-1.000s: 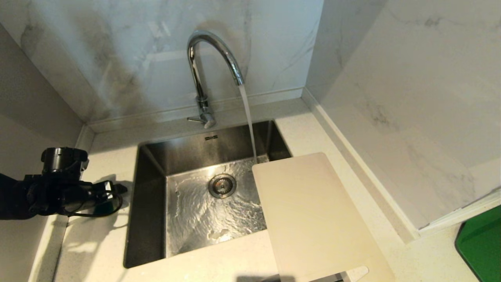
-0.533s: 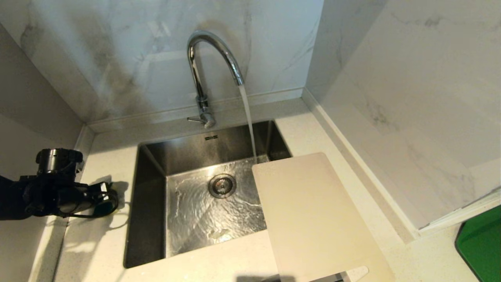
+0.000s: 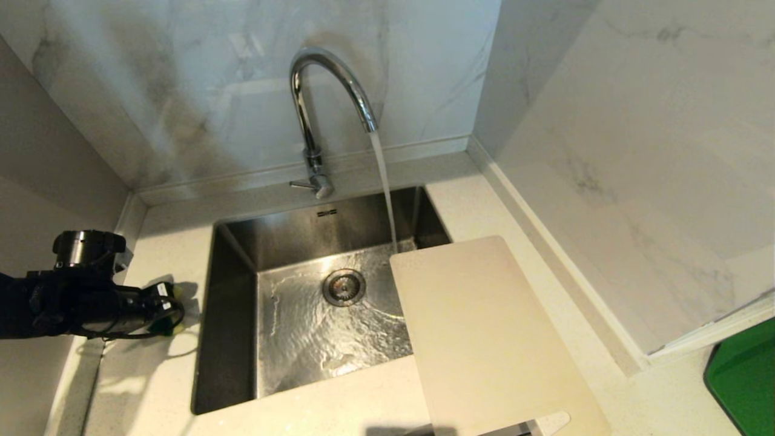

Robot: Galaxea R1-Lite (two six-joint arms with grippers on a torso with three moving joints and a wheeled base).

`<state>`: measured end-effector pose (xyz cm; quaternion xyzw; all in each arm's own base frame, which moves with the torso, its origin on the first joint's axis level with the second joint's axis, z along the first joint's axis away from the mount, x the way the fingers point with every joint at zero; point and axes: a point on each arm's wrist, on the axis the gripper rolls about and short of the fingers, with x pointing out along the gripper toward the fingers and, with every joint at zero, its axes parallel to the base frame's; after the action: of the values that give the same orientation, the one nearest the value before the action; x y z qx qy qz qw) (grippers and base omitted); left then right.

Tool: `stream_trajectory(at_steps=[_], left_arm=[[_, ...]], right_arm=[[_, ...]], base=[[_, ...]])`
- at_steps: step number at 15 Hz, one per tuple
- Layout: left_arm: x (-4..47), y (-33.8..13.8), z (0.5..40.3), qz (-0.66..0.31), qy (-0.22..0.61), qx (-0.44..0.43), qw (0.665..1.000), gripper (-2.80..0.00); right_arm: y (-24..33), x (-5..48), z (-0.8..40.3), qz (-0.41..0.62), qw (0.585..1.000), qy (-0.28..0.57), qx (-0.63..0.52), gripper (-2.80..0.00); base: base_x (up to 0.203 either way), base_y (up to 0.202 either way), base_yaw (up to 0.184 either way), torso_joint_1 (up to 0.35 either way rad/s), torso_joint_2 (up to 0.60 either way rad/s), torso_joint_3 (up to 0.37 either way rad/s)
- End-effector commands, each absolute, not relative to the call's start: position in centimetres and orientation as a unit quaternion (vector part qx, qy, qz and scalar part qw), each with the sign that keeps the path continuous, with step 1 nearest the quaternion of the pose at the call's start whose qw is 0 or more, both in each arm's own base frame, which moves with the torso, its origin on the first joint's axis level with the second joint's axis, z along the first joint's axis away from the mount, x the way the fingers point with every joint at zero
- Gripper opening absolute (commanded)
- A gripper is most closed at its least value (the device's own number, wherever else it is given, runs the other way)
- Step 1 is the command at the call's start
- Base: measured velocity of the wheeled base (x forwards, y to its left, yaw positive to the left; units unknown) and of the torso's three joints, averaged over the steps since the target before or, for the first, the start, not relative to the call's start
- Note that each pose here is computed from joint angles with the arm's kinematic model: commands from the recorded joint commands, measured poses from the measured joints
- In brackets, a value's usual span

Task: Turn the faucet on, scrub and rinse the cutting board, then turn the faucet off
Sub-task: Pick up the cleaning cloth, then pick up the cutting board

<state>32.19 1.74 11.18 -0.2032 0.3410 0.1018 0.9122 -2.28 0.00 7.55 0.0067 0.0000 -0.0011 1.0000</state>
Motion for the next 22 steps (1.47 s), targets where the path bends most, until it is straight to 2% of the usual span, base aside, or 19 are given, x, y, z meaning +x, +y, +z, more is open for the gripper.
stream_trajectory(at_steps=[1, 6, 9, 11, 15, 19, 22], left_arm=[[32.0, 1.8, 11.6, 0.102, 0.334, -0.207, 0.914, -2.8], [31.0, 1.8, 15.2, 0.092, 0.289, -0.207, 0.93, -2.8], [29.4, 2.1, 20.2, 0.088, 0.241, -0.207, 0.944, -2.8], [27.5, 2.4, 24.9, 0.084, 0.195, -0.197, 0.957, -2.8], [21.8, 2.8, 33.4, 0.081, 0.105, -0.146, 0.98, -2.8], [14.9, 2.3, 37.6, 0.081, 0.02, -0.079, 0.993, -2.8], [10.1, 1.5, 39.2, 0.074, -0.038, -0.035, 0.996, -2.8]], right_arm=[[0.0, -2.3, 7.5, -0.001, 1.0, 0.0, 0.007, -2.8], [0.0, -2.3, 7.6, -0.001, 1.0, -0.001, 0.007, -2.8], [0.0, -2.3, 7.5, -0.001, 1.0, 0.0, 0.007, -2.8], [0.0, -2.3, 7.5, -0.001, 1.0, 0.0, 0.007, -2.8], [0.0, -2.3, 7.5, -0.001, 1.0, 0.0, 0.007, -2.8], [0.0, -2.3, 7.5, -0.001, 1.0, 0.0, 0.007, -2.8], [0.0, -2.3, 7.5, -0.001, 1.0, 0.0, 0.007, -2.8]], base=[[0.0, 0.0, 0.0, 0.0, 0.0, 0.0], [0.0, 0.0, 0.0, 0.0, 0.0, 0.0], [0.0, 0.0, 0.0, 0.0, 0.0, 0.0], [0.0, 0.0, 0.0, 0.0, 0.0, 0.0], [0.0, 0.0, 0.0, 0.0, 0.0, 0.0], [0.0, 0.0, 0.0, 0.0, 0.0, 0.0], [0.0, 0.0, 0.0, 0.0, 0.0, 0.0]])
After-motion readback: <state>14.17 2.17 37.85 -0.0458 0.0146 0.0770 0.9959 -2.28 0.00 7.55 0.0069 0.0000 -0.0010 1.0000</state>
